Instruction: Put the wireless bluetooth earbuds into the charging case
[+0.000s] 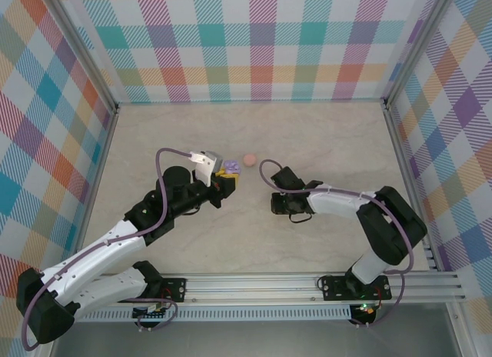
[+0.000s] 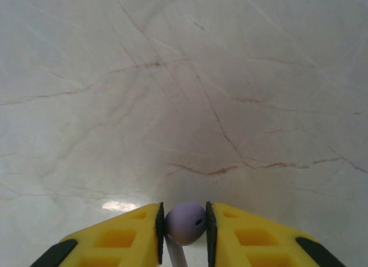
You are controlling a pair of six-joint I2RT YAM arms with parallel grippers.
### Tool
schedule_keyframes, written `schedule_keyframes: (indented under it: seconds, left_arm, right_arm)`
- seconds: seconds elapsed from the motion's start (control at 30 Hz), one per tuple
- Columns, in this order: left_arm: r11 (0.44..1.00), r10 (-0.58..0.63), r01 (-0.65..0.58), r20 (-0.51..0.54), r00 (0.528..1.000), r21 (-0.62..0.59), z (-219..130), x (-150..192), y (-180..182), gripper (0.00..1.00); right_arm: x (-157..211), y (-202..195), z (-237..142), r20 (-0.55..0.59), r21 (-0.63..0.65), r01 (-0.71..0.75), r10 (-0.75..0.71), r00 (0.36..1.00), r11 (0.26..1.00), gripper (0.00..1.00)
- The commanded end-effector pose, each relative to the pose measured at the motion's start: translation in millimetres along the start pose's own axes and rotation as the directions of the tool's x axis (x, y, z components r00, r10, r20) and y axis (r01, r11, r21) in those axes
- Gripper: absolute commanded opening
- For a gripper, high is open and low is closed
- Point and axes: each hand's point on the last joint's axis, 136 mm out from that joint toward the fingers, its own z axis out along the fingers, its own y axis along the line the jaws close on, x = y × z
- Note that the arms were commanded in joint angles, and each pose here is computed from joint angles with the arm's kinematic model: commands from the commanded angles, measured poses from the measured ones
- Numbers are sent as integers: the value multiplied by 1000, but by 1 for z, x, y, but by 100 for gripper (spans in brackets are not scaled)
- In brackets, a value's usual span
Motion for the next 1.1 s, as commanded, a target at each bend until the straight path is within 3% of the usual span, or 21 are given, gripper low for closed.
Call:
schedule_keyframes:
  seconds: [0.0,0.13,0.27,0.4,0.7,1.07]
  left_arm:
    - [999,23,-24,31,999,24,-6,-11,-9,0]
    - [999,25,-25,35,999,21,-7,-12,-9,0]
    - [999,24,-24,36,999,21,-7,-11,-8,0]
    - [999,22,-23,38,999,22,-8,-12,-9,0]
    - [1000,16,-17,51,999,20,-14,-14,-9,0]
    - [1000,16,-17,60,998,14,-16,-17,-8,0]
  right_arm:
    - [-16,9,2,27,-15,-23,23,999,1000,28]
    - [-13,6,3,-19,18,1,0,1000,1000,33]
    - [-6,3,2,-121,48,50,-44,992,998,47]
    - [-2,5,0,-224,49,142,-128,966,989,52]
    - [1,8,8,-432,10,248,-220,875,969,49]
    - [2,2,1,-471,35,279,-230,852,960,44]
